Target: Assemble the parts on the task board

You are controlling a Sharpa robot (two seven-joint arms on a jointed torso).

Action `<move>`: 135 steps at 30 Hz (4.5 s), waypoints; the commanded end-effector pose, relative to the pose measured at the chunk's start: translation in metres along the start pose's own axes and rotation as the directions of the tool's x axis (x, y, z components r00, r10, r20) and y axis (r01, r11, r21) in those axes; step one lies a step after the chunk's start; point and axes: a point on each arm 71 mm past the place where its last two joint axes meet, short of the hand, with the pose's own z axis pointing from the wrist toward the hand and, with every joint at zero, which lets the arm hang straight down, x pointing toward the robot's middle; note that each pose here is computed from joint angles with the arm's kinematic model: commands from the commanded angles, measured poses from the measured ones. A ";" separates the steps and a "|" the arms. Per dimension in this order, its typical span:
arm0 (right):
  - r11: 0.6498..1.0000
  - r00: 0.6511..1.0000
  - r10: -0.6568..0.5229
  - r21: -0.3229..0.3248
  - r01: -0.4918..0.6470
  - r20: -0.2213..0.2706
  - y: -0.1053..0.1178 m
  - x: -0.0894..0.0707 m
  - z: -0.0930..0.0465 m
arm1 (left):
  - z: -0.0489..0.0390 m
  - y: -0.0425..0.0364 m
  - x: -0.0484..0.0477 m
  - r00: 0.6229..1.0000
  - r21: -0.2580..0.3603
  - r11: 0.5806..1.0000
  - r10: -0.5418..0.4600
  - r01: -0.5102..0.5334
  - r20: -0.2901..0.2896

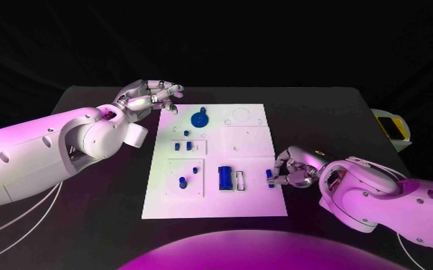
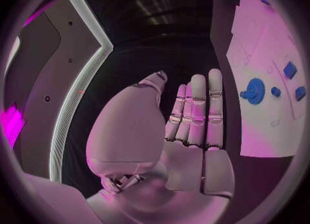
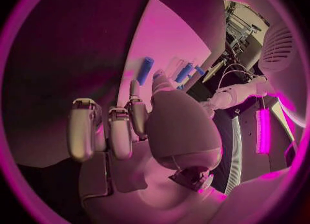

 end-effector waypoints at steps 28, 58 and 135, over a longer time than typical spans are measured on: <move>0.998 0.998 -0.057 0.002 0.057 -0.020 0.009 0.019 0.009 | 0.0016 -0.0007 0.0032 1.000 0.008 1.000 -0.006 0.006 -0.018; 0.990 0.993 0.120 -0.077 -0.121 -0.016 0.046 0.019 0.005 | 0.0018 -0.0006 0.0036 1.000 0.007 1.000 -0.006 0.006 -0.019; 0.982 0.977 0.134 -0.107 -0.153 -0.169 0.061 0.037 0.017 | -0.0007 -0.0007 0.0009 1.000 0.000 1.000 -0.003 0.003 -0.009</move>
